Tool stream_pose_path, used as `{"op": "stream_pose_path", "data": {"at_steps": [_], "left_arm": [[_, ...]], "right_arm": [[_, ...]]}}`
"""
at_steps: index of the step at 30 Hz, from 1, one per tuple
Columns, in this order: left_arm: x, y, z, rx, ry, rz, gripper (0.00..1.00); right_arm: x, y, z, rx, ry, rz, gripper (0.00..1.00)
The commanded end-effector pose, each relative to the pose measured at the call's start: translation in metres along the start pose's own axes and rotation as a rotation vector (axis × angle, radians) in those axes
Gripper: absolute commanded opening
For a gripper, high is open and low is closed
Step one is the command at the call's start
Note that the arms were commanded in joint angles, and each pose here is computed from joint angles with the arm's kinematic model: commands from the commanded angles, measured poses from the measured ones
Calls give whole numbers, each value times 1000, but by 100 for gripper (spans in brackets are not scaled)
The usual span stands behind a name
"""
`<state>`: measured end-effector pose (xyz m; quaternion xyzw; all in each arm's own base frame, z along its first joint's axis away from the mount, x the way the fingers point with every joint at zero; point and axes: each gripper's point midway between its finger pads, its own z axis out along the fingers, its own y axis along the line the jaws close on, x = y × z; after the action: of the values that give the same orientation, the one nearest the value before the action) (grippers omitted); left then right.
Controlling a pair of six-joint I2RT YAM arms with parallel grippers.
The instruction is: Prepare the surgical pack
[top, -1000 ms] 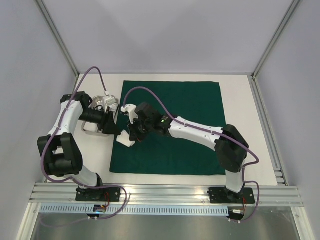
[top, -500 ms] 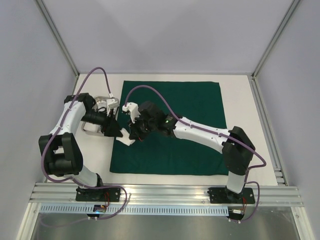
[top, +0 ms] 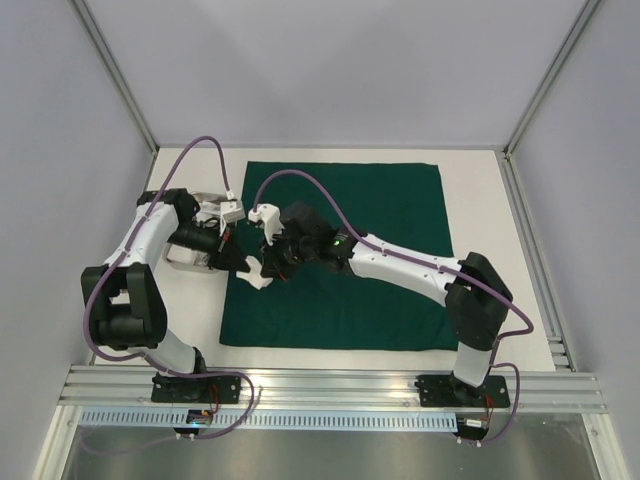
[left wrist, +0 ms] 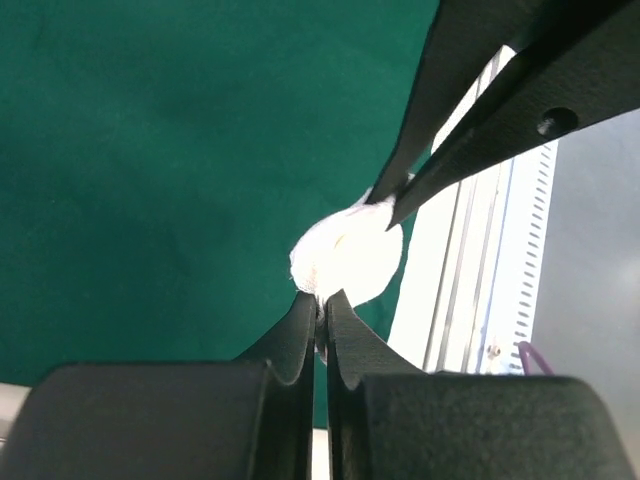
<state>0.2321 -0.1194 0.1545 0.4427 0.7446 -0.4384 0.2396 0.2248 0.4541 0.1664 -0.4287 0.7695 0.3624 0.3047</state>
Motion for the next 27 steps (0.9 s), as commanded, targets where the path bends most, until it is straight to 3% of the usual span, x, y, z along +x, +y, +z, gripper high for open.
{"op": "stream_pose_path", "data": {"at_steps": [1,4,7,12,16,27], "left_arm": [[-14,-23,-4,55,-40,-84,0],[-14,-7,-6,-20,-22,-155,0],[-10,16,-18,-147,9,-218,0],[-3,57,-70,-332,-29,-351,0],[15,79,-92,-377,-3,-441,0],[59,142,-106,-411,-9,-671,0]], "right_arm": [[-27,-1,-15,25,-91,-14,7],[-27,-14,-16,83,-97,28,52],[-24,-30,-19,138,-95,79,65],[-18,-41,-23,159,-93,122,70],[-12,-41,-21,156,-83,135,70],[0,-40,-14,134,-61,159,70]]}}
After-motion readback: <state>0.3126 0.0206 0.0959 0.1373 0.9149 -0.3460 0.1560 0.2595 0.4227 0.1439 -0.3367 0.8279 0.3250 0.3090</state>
